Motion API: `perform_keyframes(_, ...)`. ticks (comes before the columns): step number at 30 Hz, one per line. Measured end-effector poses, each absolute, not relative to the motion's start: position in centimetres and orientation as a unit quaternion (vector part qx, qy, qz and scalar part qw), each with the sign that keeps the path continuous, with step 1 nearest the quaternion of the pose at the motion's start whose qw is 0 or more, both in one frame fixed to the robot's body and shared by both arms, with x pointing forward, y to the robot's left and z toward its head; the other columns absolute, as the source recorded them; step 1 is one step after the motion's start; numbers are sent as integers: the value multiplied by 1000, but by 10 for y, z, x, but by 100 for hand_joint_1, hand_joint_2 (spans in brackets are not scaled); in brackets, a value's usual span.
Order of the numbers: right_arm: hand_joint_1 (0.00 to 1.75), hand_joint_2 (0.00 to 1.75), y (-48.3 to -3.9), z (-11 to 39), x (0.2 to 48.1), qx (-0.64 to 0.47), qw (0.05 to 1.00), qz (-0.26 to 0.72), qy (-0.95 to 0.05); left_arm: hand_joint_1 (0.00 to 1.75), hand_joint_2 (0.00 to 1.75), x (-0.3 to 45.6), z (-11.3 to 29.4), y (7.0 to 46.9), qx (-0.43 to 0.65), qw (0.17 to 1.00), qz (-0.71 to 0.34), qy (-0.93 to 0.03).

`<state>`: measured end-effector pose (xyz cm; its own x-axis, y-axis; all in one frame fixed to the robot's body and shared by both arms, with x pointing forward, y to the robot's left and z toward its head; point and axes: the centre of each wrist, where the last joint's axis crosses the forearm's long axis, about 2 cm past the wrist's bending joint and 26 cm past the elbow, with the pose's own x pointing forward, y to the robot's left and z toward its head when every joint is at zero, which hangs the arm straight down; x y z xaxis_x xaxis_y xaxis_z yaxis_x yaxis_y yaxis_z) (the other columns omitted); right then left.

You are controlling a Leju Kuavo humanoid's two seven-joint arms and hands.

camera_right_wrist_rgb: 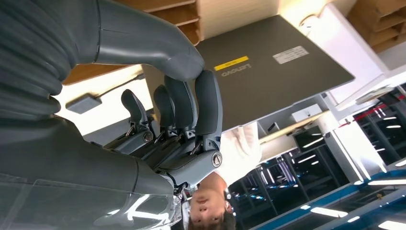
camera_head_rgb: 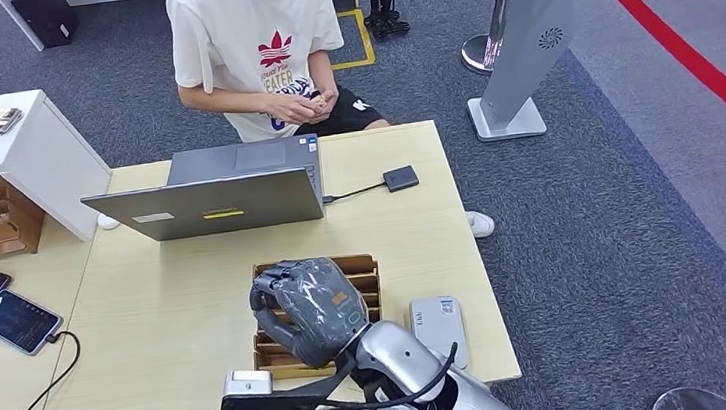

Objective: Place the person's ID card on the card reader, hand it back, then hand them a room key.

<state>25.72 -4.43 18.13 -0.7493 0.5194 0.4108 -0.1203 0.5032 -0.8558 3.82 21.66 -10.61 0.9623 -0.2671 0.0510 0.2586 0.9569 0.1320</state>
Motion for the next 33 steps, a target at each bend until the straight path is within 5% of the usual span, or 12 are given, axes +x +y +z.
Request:
perform_keyframes(14,111,175,-59,173,277,-170,335,496,-783,0,175,39,-106,217,62,989,-133,-33)
perform_keyframes(24,72,175,-65,169,283,-202,337,498,-773,0,175,39,-106,217,62,989,-133,-32)
perform_keyframes(33,75,175,-77,162,294,-237,344,505,-756,0,175,39,-106,216,60,989,-130,-30)
